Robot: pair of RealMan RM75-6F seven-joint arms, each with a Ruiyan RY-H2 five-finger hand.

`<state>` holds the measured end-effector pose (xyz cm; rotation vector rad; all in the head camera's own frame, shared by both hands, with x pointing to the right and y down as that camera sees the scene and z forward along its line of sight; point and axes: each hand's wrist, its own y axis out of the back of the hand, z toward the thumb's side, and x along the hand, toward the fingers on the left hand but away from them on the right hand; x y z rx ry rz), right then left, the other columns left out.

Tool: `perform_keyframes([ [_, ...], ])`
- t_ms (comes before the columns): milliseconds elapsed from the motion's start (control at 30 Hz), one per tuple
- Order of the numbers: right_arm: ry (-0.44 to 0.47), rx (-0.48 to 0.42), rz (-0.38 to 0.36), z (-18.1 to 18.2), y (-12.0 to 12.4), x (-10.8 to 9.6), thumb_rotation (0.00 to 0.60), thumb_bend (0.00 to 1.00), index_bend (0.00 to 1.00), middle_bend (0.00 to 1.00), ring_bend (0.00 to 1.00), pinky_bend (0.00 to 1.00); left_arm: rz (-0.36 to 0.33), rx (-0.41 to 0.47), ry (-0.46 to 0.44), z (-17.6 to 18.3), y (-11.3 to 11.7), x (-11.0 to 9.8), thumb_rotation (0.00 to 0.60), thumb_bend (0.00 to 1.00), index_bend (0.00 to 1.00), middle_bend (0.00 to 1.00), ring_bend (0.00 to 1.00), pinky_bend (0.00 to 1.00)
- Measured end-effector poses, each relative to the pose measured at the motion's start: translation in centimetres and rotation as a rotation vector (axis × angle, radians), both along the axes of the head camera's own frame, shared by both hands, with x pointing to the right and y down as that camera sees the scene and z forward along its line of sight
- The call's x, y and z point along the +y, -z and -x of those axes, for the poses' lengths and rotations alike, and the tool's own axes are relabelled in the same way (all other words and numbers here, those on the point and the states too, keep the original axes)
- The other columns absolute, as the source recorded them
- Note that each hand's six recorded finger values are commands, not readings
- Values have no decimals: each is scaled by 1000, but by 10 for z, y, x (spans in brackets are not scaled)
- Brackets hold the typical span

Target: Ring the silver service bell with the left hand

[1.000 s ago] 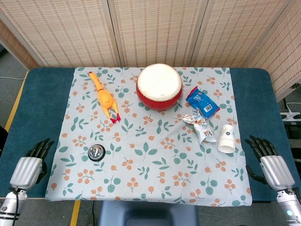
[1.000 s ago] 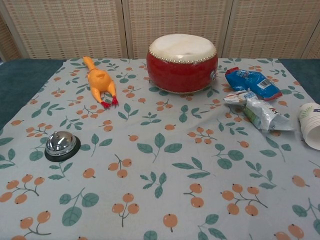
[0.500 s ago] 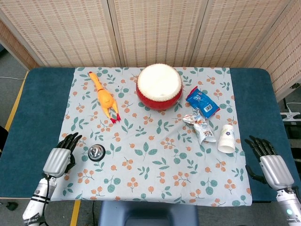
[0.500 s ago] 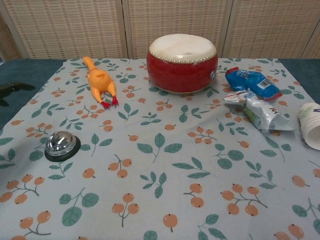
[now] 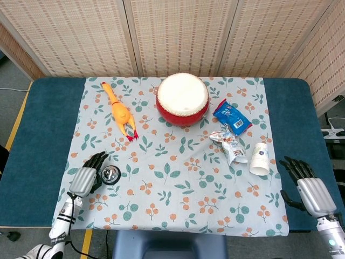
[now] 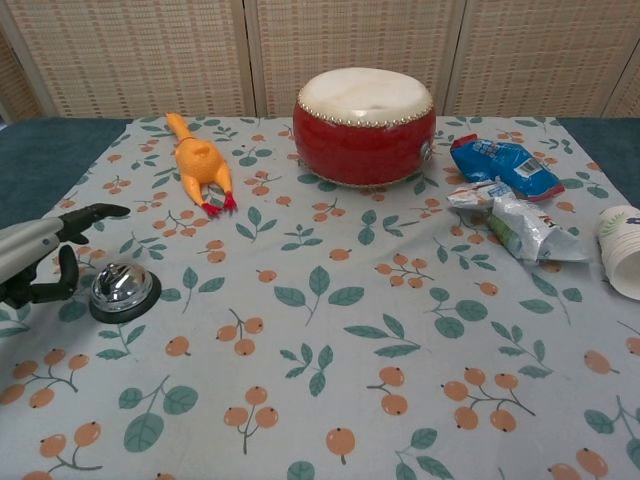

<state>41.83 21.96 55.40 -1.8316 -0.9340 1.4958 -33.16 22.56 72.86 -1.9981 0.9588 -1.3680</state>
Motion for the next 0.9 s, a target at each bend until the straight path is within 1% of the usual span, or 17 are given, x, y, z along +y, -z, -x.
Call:
perform_keyframes([
  [133,-2,0,3,0,-1,0,600,363,87,0,0,0,12,15,-3,-8,-13,5,600,1000,0,0,0,178],
  [300,-2,-5,7,0,0,0,600,362,88,0,0,0,11,13,-19,-13,-21,11,600,1000,0,0,0,178],
  [633,-7,-12,18,0,-1,0,600,363,88,0,0,0,18,8,-7,-4,-41,26,600,1000,0,0,1,177],
  [800,-5,-17,31,1,-2,1,600,363,88,0,0,0,23,7,-5,-2,-46,33,600,1000,0,0,3,176],
  [900,-5,-17,34,1,-2,1,600,363,88,0,0,0,7,10,-12,-3,-44,32,600,1000,0,0,4,173],
])
